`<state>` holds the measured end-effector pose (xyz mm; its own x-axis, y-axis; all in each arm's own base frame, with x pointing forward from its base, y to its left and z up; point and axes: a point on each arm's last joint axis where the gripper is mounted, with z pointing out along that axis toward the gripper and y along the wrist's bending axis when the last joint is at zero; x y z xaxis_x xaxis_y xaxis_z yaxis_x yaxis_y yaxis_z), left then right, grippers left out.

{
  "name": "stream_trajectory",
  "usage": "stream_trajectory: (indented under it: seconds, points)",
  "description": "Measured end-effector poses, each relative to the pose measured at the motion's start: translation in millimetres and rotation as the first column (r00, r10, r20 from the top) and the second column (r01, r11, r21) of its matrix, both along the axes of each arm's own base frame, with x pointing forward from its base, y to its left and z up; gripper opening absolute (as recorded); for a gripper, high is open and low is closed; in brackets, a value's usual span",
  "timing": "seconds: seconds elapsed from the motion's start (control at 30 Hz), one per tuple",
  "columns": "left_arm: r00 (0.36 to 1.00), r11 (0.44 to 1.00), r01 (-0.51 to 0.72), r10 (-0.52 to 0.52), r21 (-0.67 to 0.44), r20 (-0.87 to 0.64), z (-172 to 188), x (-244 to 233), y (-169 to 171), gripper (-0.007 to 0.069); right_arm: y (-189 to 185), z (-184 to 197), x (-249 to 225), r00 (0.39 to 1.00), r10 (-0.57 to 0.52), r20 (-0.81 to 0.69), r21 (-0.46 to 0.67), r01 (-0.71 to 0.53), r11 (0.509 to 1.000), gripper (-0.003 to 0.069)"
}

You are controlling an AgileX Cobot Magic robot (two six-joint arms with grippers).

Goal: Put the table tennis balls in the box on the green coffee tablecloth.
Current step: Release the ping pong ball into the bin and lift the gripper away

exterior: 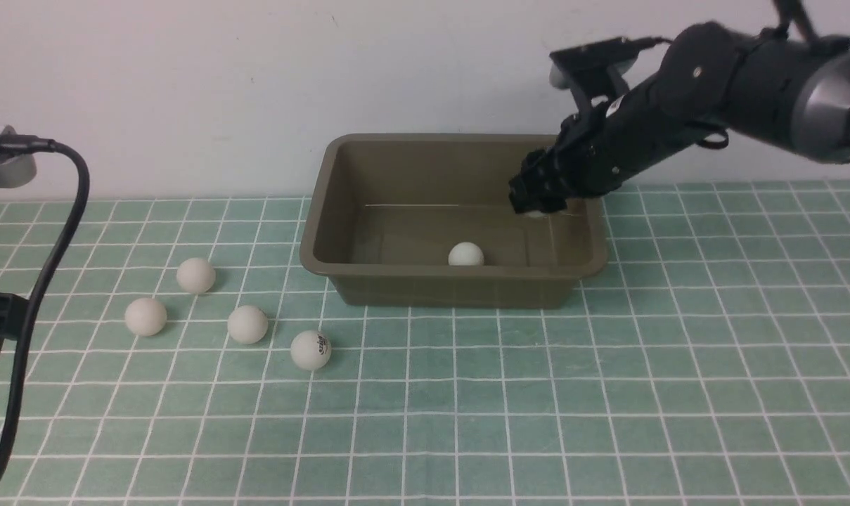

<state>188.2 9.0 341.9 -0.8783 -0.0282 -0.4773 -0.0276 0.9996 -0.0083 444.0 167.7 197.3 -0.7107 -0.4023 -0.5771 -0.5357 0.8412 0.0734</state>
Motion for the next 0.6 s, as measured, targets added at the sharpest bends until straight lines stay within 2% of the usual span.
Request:
stream_trajectory:
  seconds: [0.23,0.4,0.5,0.6]
  points:
    - [0.996,1.000,0.019,-0.021,0.023,0.084,3.9,6.6,0.8,0.0125,4.7,49.1,6.2,0.998,0.037,0.056,0.026,-0.038,0.999,0.0479]
    - [0.988,0.999,0.024,-0.028,0.031,0.152,6.1,14.8,1.1,0.0125,4.7,117.4,1.8,0.986,0.080,0.144,0.033,-0.085,0.996,0.0455]
    - [0.985,0.999,0.025,-0.031,0.034,0.169,1.6,26.4,1.8,0.0125,2.0,145.7,-5.4,0.982,0.095,0.164,0.020,-0.099,0.995,0.0428]
    - [0.987,0.999,0.027,-0.033,0.041,0.155,-8.8,42.1,3.3,0.0129,-6.2,194.2,-20.7,0.971,0.101,0.216,-0.014,-0.100,0.995,0.0373]
